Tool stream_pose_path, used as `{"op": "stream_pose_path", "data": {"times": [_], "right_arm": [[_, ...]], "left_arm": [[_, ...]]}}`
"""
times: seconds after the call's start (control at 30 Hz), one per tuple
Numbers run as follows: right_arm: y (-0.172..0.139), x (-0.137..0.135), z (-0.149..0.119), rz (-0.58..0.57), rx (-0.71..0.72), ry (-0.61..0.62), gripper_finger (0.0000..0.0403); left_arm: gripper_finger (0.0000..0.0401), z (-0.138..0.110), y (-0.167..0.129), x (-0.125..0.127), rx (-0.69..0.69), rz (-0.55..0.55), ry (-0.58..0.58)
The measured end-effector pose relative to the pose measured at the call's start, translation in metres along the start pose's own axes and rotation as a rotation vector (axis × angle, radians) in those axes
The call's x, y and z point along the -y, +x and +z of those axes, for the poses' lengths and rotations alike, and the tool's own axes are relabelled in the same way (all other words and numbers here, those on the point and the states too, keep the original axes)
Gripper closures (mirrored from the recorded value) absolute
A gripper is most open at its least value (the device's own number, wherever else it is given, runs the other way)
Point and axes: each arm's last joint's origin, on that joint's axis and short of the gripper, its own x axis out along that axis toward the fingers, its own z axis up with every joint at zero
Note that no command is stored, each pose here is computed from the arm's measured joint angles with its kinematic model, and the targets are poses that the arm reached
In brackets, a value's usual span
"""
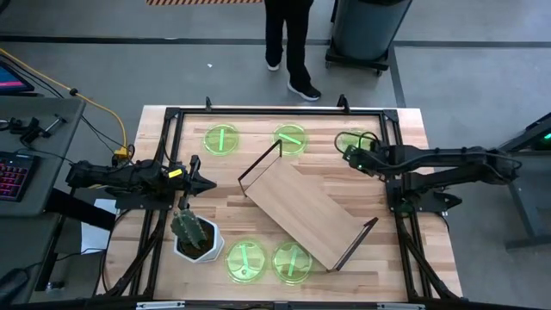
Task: Place and stack plates onto a shelf
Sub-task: Put the top right transparent green plate on the shelf
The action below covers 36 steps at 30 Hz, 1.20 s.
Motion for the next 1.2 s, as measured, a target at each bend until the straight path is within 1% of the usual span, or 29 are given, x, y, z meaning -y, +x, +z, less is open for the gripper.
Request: {"op": "stream_pose_path", "data": {"times": [0.2, 0.27, 0.37, 0.43, 0.53, 0.63, 0.83, 1.0, 1.1, 1.2], "right_arm": [[0.03, 0.027, 0.008, -0.086, 0.075, 0.228, 0.0247], [0.037, 0.032, 0.009, -0.074, 0.091, 0.294, 0.0247], [0.047, 0.034, 0.012, -0.013, 0.14, 0.372, 0.0247], [0.052, 0.035, 0.015, 0.016, 0.155, 0.406, 0.0247], [0.06, 0.04, 0.019, 0.02, 0.165, 0.449, 0.0247], [0.064, 0.046, 0.022, -0.006, 0.16, 0.473, 0.0247], [0.069, 0.049, 0.028, -0.001, 0.184, 0.514, 0.0247], [0.072, 0.051, 0.034, -0.027, 0.212, 0.473, 0.0251], [0.075, 0.052, 0.035, -0.057, 0.215, 0.459, 0.0275], [0.077, 0.053, 0.036, -0.087, 0.198, 0.414, 0.0329]], "left_arm": [[0.04, 0.0, 0.0, 0.0, 0.0, 0.0, 0.0], [0.04, 0.0, 0.0, 0.0, 0.001, 0.0, 0.0], [0.04, 0.0, 0.0, 0.0, 0.0, 0.0, 0.0], [0.04, 0.0, 0.0, 0.0, 0.0, 0.0, 0.0], [0.04, 0.0, 0.0, 0.0, 0.0, 0.0, 0.0], [0.04, 0.0, 0.0, 0.0, 0.0, 0.0, 0.0], [0.04, 0.0, 0.0, 0.0, 0.0, 0.0, 0.0], [0.04, 0.0, 0.0, 0.0, 0.0, 0.0, 0.0], [0.04, 0.0, 0.0, 0.0, 0.0, 0.0, 0.0], [0.04, 0.0, 0.0, 0.0, 0.0, 0.0, 0.0]]}}
